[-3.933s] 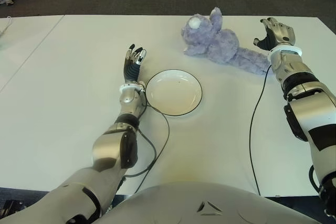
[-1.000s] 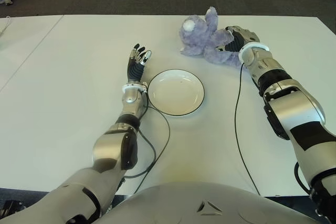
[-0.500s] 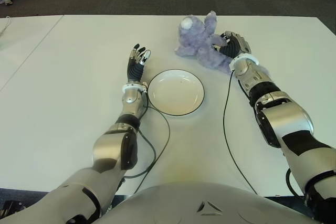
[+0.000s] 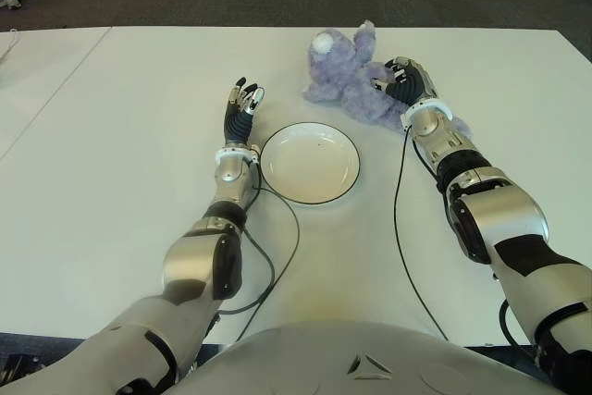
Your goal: Put the doll into the plate.
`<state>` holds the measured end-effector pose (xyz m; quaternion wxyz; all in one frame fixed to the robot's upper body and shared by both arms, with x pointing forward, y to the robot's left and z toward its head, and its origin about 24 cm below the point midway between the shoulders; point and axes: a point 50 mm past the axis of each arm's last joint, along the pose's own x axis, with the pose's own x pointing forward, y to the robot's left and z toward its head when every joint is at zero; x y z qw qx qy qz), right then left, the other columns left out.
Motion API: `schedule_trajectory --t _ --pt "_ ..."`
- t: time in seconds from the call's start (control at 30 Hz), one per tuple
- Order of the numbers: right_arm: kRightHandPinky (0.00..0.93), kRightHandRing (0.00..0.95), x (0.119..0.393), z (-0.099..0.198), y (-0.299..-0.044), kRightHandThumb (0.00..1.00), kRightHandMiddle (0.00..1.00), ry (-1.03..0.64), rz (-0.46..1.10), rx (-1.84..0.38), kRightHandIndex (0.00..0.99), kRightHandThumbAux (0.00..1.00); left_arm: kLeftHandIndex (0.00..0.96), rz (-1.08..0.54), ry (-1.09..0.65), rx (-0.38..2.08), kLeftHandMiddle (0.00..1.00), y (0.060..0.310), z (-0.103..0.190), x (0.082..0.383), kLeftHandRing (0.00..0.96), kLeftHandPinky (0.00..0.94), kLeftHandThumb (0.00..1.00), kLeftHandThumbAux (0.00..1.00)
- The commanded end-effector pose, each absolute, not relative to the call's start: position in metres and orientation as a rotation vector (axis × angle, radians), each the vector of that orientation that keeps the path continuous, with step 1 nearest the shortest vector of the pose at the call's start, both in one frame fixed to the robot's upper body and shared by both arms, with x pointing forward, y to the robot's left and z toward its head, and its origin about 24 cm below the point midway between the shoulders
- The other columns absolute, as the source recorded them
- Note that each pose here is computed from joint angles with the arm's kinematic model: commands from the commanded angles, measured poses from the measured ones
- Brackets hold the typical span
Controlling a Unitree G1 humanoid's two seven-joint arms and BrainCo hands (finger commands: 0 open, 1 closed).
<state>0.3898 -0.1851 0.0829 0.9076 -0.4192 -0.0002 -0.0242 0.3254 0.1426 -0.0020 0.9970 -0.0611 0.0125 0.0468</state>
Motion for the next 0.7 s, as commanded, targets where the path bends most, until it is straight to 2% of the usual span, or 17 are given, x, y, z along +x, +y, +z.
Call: schedule_trajectory --t 0.03,0.1,0.23,0.3,0.7 --pt "0.234 0.272 0.3787 0.0585 -0.1796 0.298 0.277 0.050 -0.014 -0.815 0.232 0.587 0.079 0.174 0.478 -0.175 0.173 0.1461 -0.1004 0.2323 0.170 0.114 0.000 0.395" --pt "0.220 0.246 0.3786 0.0585 -0.1793 0.291 0.253 0.046 -0.017 -0.820 0.230 0.583 0.085 0.175 0.488 -0.168 0.179 0.1474 -0.1010 0.2324 0.179 0.148 0.000 0.398" --pt "0.210 0.230 0.3781 0.0583 -0.1794 0.292 0.239 0.040 -0.017 -0.827 0.236 0.580 0.091 0.175 0.498 -0.177 0.182 0.1505 -0.1019 0.2320 0.181 0.137 0.000 0.402" --pt "0.174 0.209 0.3777 0.0579 -0.1801 0.287 0.226 0.039 -0.016 -0.832 0.251 0.577 0.092 0.174 0.486 -0.191 0.181 0.1497 -0.1011 0.2323 0.183 0.146 0.000 0.401" --pt "0.157 0.155 0.3769 0.0589 -0.1829 0.244 0.168 0.016 -0.019 -0.873 0.255 0.547 0.091 0.174 0.475 -0.194 0.172 0.1464 -0.0997 0.2336 0.175 0.128 0.000 0.392"
